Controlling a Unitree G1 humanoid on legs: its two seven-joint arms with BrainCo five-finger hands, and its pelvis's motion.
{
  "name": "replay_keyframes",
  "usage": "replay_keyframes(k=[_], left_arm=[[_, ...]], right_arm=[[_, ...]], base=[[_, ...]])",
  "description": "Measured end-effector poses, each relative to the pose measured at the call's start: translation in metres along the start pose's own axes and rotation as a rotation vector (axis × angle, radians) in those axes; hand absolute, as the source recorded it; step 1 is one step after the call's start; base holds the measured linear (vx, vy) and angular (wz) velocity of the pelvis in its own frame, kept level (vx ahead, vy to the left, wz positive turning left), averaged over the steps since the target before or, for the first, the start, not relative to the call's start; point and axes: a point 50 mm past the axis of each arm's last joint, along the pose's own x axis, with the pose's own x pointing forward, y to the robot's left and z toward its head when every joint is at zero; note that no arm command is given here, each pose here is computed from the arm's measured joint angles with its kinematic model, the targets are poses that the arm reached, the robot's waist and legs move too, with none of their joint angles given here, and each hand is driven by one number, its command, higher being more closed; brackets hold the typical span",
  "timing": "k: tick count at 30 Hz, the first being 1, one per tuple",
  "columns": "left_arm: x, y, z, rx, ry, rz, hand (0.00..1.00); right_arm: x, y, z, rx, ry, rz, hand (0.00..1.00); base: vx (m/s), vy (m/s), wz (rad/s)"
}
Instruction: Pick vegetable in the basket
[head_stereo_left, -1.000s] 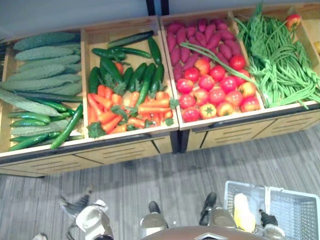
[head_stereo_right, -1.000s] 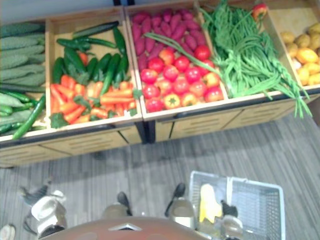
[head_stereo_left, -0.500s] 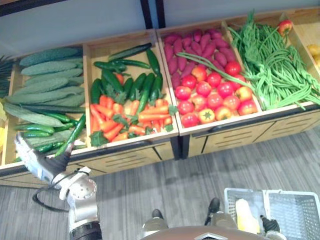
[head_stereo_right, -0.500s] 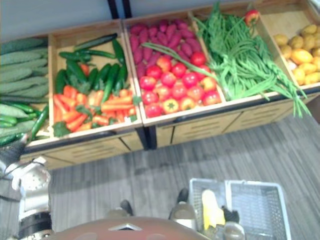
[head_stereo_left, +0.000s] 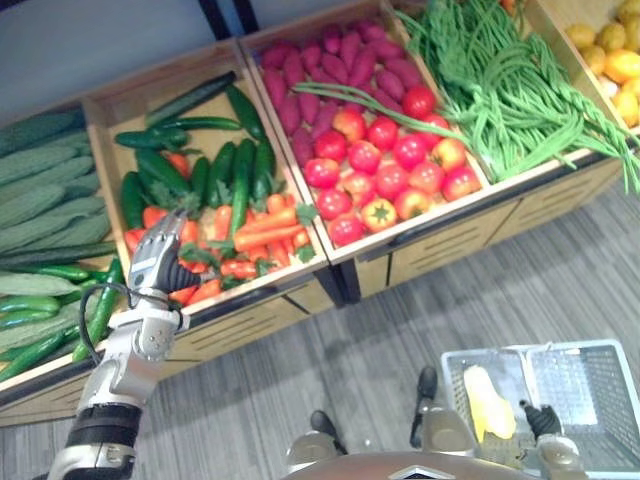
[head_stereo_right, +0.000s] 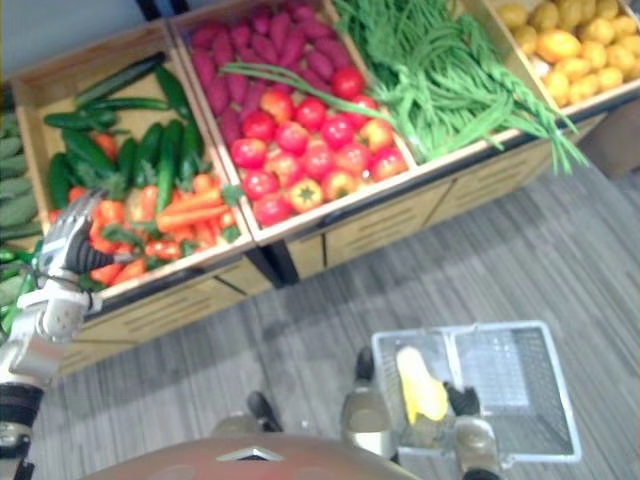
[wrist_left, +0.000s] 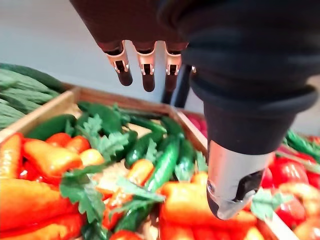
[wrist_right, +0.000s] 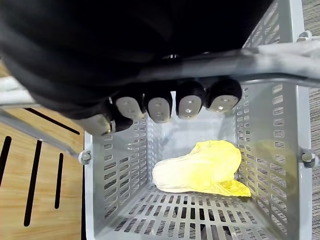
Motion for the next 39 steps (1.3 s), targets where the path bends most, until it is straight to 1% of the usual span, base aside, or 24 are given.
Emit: replay_keyframes(k=[7,10,15,19,24,28,39], left_arm=[[0.017,0.006,0.013,0.060,-0.105,-0.101,0.00],[0.022,0.007,0.013,0.063,-0.101,-0.107,0.00],[0.028,0.009,0.018,0.068,-0.109,-0.100,0.00],[0.039,0.017,0.016,0.078,-0.068,-0.065,0.00],[0.042,0.020,0.017,0.094,-0.068,-0.041,0.00],[0.050,0.027,0.016,0.096,-0.039,-0.009,0.00],[0.056,0.035,0.018,0.086,-0.029,0.026,0.00]], right_arm=[[0.001,0.001,0.003,-0.011,-0.010,0.017,1.00],[0.002,0.001,0.006,-0.016,-0.020,0.019,1.00],[0.003,0.000,0.013,-0.021,-0.045,0.016,1.00],[0.003,0.000,0.014,-0.032,-0.051,0.016,1.00],[0.003,0.001,0.016,-0.046,-0.060,0.018,1.00],[0.006,0.001,0.025,-0.041,-0.083,0.015,1.00],[0.008,0.003,0.036,-0.027,-0.111,0.016,1.00]], base=[[0.01,-0.029,-0.07],[-0.01,-0.027,-0.03],[-0.02,-0.039,0.00],[-0.02,-0.037,0.01],[-0.03,-0.038,0.00],[-0.05,-0.045,-0.08],[0.00,-0.036,-0.08]])
